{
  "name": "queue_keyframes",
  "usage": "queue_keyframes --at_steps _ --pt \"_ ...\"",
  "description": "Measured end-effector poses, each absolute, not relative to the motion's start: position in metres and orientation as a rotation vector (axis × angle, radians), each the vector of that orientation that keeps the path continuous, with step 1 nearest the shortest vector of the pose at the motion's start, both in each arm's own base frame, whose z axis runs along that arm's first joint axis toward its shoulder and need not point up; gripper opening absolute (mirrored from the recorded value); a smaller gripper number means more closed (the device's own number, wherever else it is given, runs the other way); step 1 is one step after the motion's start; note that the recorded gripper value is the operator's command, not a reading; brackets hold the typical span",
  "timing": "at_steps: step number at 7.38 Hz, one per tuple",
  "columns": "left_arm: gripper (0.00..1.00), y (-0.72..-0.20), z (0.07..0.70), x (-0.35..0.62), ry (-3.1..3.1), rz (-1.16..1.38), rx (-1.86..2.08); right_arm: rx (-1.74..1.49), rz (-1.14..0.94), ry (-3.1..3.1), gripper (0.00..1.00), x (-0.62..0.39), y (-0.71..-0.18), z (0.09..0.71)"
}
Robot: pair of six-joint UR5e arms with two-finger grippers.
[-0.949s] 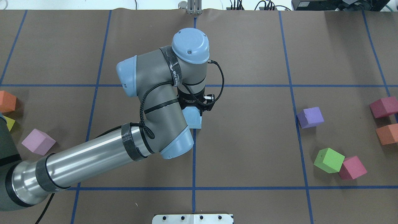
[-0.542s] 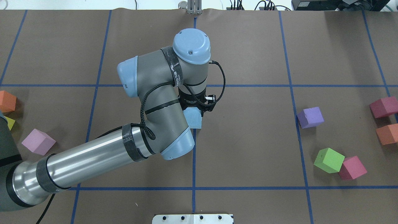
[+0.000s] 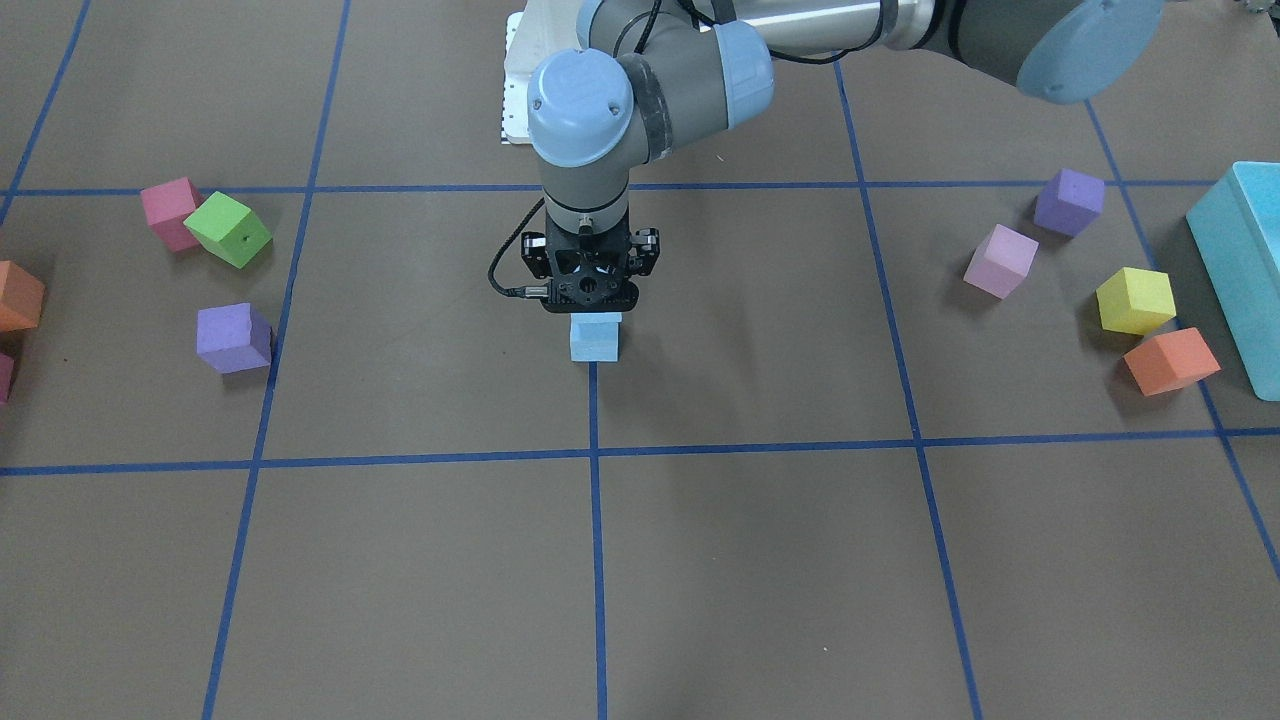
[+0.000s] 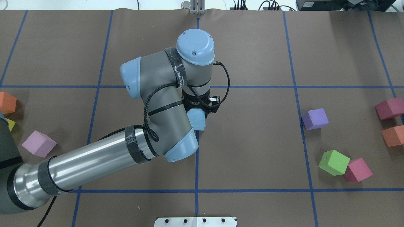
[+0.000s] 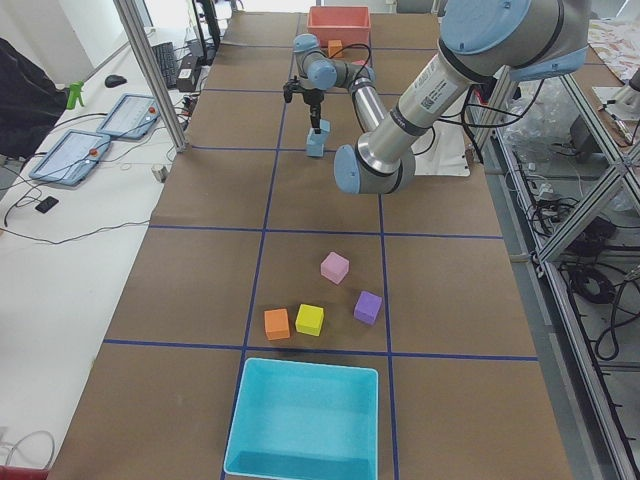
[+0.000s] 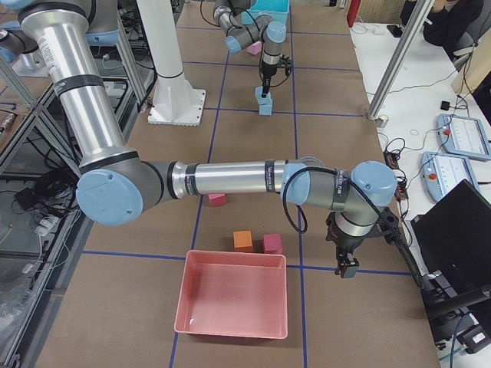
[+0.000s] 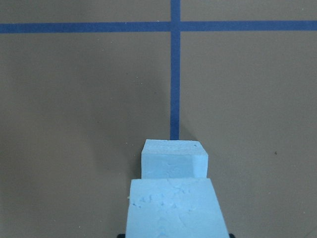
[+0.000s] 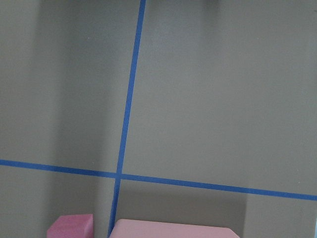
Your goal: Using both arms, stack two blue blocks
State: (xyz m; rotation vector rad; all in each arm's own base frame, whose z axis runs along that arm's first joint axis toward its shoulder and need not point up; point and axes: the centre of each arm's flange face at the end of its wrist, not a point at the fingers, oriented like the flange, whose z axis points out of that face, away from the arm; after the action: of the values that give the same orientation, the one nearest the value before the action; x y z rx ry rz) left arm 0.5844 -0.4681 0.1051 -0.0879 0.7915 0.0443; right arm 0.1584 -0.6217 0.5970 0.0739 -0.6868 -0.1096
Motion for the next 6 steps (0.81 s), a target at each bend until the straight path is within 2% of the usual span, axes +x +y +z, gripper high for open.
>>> queue_keyframes --at_steps 6 --pt "0.7 -0.471 0.1077 0.5883 0.806 0.048 -0.078 0.074 -0.109 -0.687 1.0 0.1584 -0.6218 0.5968"
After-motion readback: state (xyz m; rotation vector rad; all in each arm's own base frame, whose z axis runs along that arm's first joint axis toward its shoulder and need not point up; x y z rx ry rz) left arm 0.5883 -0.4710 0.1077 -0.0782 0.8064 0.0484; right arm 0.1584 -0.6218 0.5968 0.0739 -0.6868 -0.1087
